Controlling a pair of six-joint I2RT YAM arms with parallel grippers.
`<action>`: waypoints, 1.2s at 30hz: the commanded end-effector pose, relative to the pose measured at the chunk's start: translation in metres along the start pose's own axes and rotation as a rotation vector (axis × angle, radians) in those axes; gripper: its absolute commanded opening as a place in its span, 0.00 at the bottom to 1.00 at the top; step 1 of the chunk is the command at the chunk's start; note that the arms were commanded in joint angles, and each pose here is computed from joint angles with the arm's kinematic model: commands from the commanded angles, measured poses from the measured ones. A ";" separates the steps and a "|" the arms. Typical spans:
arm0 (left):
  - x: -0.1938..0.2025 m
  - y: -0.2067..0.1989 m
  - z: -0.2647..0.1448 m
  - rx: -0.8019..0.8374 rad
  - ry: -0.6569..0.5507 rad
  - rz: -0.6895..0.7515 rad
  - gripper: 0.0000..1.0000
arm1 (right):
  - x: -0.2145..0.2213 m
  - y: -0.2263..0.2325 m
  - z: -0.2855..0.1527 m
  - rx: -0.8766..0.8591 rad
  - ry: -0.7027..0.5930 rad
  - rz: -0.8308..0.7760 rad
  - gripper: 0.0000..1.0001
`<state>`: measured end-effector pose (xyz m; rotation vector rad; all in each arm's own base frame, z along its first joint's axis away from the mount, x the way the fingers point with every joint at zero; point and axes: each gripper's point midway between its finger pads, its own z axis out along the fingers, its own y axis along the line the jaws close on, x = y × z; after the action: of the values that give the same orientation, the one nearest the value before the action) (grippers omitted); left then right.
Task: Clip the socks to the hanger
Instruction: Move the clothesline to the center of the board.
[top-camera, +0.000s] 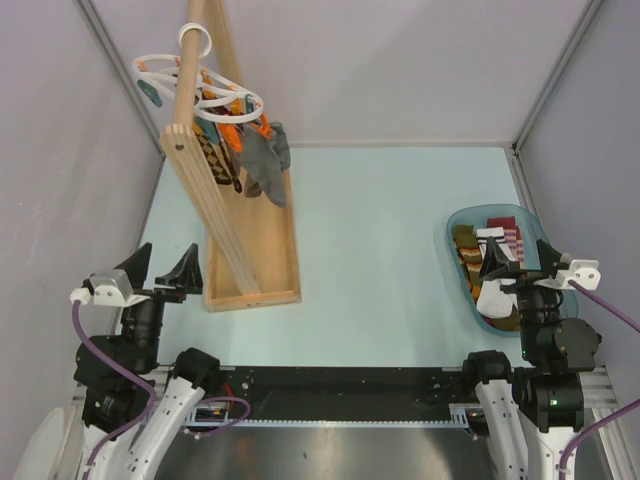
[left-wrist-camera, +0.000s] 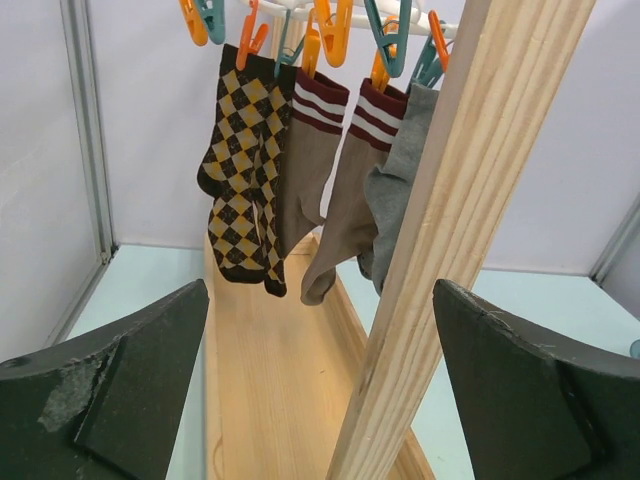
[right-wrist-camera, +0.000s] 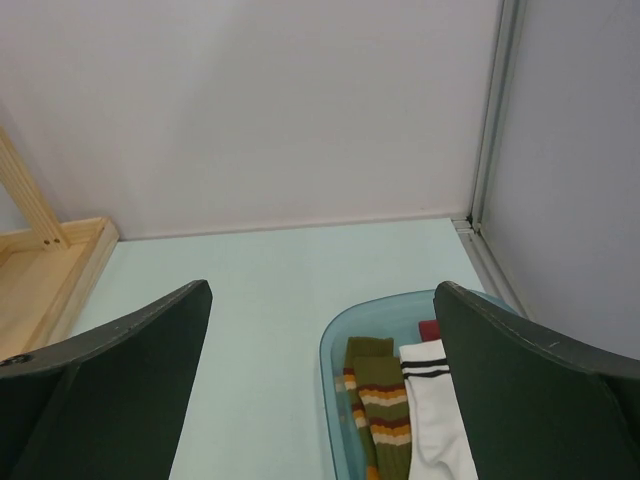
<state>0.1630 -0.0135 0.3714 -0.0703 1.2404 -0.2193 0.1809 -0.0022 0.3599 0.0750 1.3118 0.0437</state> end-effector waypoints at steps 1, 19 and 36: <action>-0.006 -0.009 0.003 0.051 -0.020 0.018 1.00 | -0.020 0.004 -0.007 -0.025 -0.053 -0.015 1.00; 0.019 -0.072 0.043 0.334 0.095 0.074 1.00 | -0.016 0.019 -0.005 -0.103 -0.033 0.013 1.00; 0.017 -0.111 0.074 0.455 0.178 -0.025 1.00 | -0.010 0.024 -0.007 -0.127 -0.009 0.025 1.00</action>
<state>0.2309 -0.1175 0.3695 0.3277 1.4045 -0.4327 0.1798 0.0170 0.3566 -0.0073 1.3267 0.1243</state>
